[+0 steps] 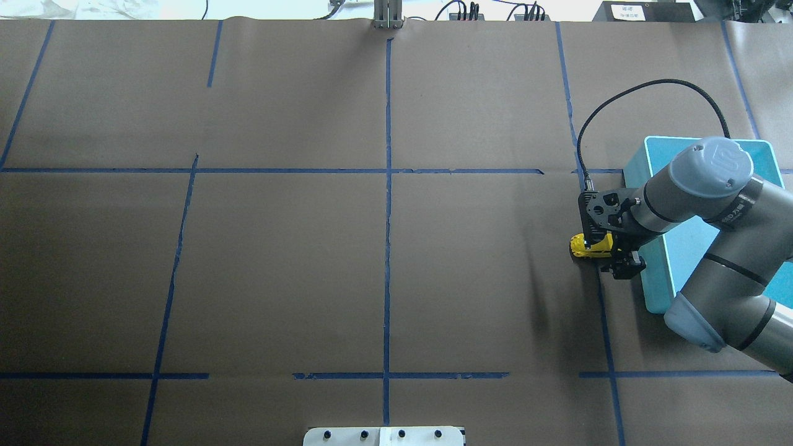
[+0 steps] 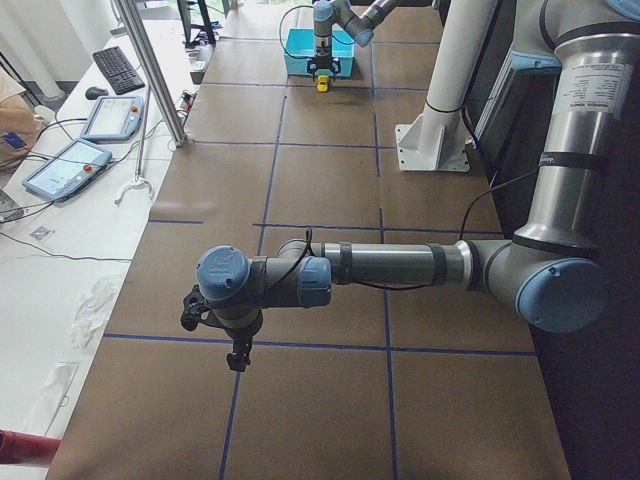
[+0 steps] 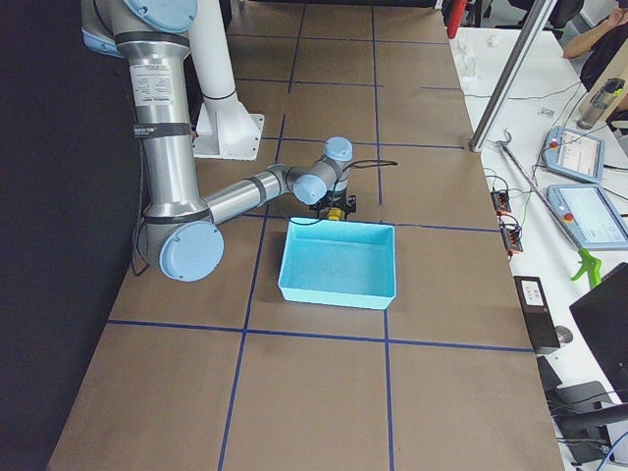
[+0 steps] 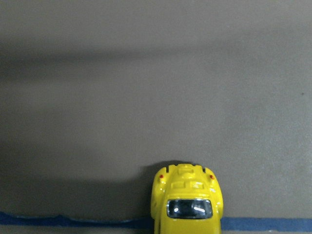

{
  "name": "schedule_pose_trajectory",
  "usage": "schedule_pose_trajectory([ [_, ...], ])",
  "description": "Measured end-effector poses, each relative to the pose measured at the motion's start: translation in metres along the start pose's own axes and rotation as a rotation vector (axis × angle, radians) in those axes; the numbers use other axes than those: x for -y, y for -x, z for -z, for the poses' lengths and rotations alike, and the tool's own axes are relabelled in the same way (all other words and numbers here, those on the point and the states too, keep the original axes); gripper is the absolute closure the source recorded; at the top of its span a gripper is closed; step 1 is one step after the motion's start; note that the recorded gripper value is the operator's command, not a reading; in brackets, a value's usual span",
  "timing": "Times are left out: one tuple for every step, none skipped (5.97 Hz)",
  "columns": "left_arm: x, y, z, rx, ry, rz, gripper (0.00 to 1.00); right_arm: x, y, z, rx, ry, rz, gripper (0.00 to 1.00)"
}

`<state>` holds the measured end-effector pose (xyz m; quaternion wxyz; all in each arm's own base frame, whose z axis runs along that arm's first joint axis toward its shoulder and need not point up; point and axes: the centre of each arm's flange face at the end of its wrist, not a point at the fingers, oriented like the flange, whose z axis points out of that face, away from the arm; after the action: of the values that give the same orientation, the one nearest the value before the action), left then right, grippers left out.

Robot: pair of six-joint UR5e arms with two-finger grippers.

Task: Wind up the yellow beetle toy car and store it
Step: 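Close the right gripper around the yellow car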

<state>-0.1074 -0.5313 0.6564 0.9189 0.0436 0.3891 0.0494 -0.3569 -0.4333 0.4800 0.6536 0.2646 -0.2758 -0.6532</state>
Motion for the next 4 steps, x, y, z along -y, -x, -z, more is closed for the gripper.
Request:
schedule_pose_trajectory([
  [-0.0004, 0.0004, -0.0004, 0.000, 0.001, 0.001, 0.00, 0.0006, 0.0018, -0.0037, 0.005, 0.004, 0.003, 0.18],
  [-0.0009, 0.0006, -0.0007, 0.000, 0.001, 0.001, 0.00, 0.0016, 0.0029, -0.0054, 0.005, 0.006, 0.005, 0.66],
  [-0.0011, 0.0008, -0.0009, 0.000, 0.002, 0.002, 0.00, 0.0022, 0.0033, -0.0055, 0.005, 0.006, 0.006, 0.97],
  [-0.0015, 0.0009, -0.0011, 0.000, 0.002, 0.002, 0.00, 0.0024, 0.0027, -0.0040, 0.006, 0.003, 0.005, 1.00],
])
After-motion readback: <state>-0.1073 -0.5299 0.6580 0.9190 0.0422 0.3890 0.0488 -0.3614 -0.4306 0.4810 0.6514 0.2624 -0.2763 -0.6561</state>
